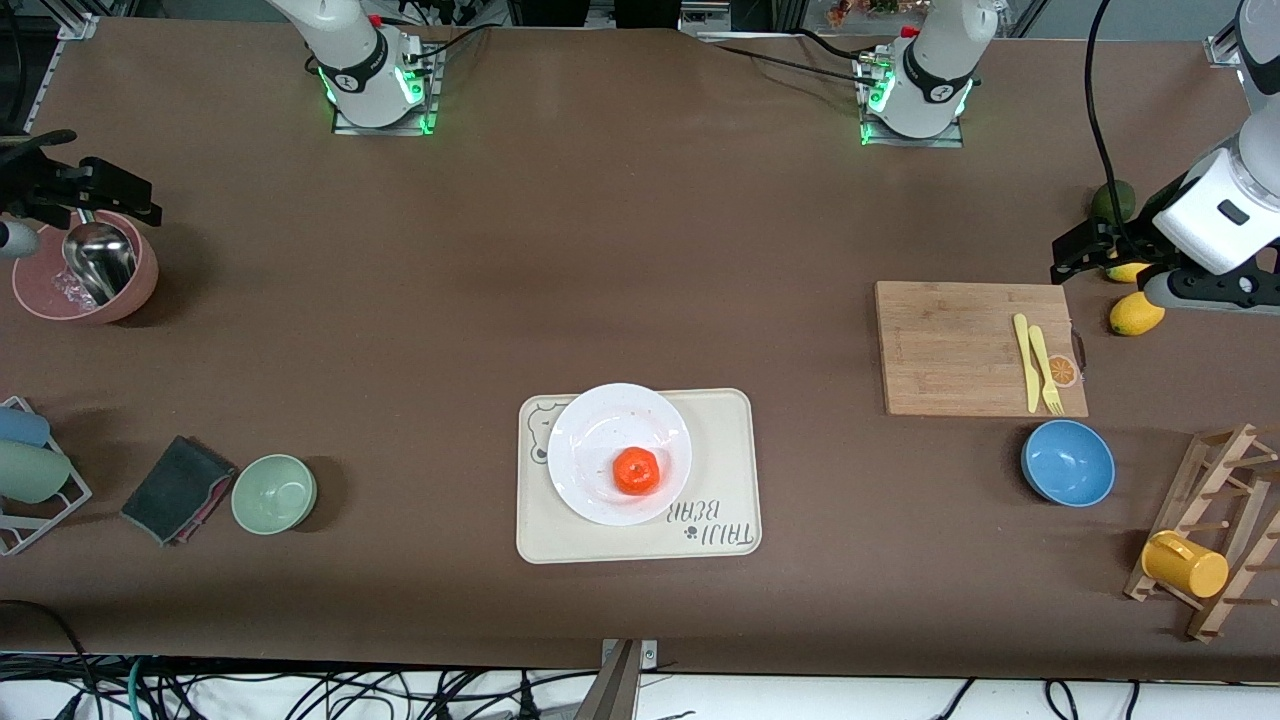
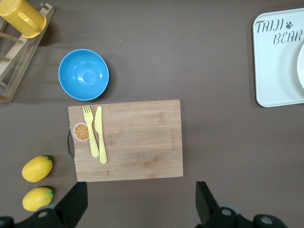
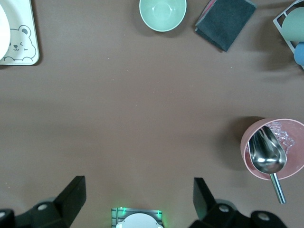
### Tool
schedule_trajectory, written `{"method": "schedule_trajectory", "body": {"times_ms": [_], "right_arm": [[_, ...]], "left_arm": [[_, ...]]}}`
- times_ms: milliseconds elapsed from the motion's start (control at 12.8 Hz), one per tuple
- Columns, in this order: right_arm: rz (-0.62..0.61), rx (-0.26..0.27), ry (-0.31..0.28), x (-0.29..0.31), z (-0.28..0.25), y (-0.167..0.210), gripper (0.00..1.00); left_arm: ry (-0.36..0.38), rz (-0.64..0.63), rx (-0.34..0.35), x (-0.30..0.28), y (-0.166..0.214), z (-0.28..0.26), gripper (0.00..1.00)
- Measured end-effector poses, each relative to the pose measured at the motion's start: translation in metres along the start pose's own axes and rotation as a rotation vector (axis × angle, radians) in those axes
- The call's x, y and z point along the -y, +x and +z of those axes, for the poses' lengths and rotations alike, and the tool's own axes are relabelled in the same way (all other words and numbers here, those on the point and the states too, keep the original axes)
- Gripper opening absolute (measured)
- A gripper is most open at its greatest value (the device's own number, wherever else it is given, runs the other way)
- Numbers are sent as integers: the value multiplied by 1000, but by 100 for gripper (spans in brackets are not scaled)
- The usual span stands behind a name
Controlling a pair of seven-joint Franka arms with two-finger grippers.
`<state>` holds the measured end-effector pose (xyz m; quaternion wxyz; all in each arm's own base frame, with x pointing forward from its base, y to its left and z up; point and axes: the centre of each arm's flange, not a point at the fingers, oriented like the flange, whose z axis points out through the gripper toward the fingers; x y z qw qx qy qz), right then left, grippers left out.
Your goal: Place orange and plate with both arms
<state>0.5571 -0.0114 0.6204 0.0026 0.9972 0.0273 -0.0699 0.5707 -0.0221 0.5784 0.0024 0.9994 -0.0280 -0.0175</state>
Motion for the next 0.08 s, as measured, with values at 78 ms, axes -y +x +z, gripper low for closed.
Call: {"method": "schedule_trajectory", "body": {"times_ms": [78], "right_arm": [[0, 0, 0, 0, 0, 0, 100]], "left_arm": [[0, 0, 0, 0, 0, 0, 100]]}}
